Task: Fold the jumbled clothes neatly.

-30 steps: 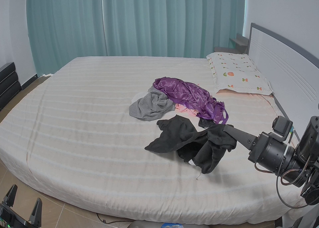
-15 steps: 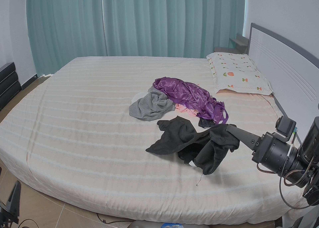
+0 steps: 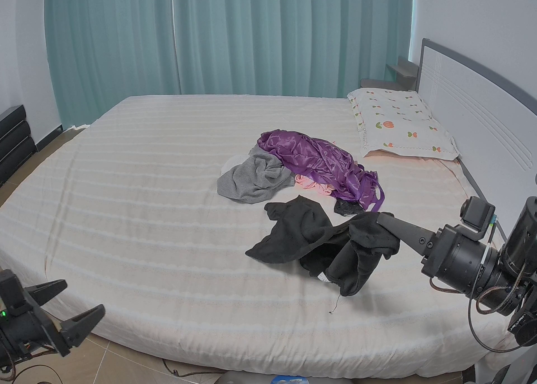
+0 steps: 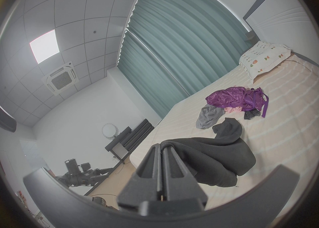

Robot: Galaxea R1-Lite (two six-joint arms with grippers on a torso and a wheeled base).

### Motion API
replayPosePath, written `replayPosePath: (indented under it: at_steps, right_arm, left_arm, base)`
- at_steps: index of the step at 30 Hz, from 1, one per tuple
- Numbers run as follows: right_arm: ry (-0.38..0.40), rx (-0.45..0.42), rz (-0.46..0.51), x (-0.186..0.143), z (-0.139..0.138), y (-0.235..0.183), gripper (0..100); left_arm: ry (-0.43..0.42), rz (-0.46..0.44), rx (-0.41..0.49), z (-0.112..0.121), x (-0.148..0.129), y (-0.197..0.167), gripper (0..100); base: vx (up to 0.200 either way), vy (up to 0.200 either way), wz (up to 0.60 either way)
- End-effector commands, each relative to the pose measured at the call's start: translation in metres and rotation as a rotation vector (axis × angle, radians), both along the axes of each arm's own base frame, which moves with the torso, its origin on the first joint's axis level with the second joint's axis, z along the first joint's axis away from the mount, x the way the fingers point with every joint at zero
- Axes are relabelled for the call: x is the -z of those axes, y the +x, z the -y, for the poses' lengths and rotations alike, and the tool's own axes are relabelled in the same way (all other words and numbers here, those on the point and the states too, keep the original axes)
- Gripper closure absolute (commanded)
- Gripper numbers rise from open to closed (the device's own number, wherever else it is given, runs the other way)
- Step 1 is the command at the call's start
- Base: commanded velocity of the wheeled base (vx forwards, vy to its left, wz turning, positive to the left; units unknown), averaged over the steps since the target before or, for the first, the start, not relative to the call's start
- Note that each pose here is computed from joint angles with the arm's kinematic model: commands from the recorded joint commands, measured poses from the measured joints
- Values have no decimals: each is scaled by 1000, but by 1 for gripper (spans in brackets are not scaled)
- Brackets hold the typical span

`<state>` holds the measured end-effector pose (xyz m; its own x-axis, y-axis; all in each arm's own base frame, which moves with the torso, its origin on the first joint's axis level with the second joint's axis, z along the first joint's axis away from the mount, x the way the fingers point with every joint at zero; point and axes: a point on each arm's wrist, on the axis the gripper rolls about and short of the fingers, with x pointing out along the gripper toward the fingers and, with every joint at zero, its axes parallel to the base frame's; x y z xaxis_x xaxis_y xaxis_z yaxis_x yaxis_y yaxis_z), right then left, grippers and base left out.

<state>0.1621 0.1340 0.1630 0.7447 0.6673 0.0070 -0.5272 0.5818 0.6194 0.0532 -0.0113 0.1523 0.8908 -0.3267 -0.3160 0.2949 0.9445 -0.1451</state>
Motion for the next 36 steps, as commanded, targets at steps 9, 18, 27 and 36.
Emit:
replayPosePath:
  at_steps: [9,18,27,36]
  right_arm:
    - [5,-21,23,-6,-10,12,100]
    - [-4,-4,37,-9,-11,19,100]
    - [-15,-6,60,-11,-12,19,100]
    - [-10,-1,63,-12,-12,21,100]
  left_arm:
    - [6,-398,213,58,65,117,0]
    - [66,-324,163,122,144,199,0]
    - [112,-292,126,154,193,240,0]
    - [209,-158,122,185,213,275,0]
  base:
    - [0,0,0]
    - [0,0,0]
    - [0,0,0]
    - [0,0,0]
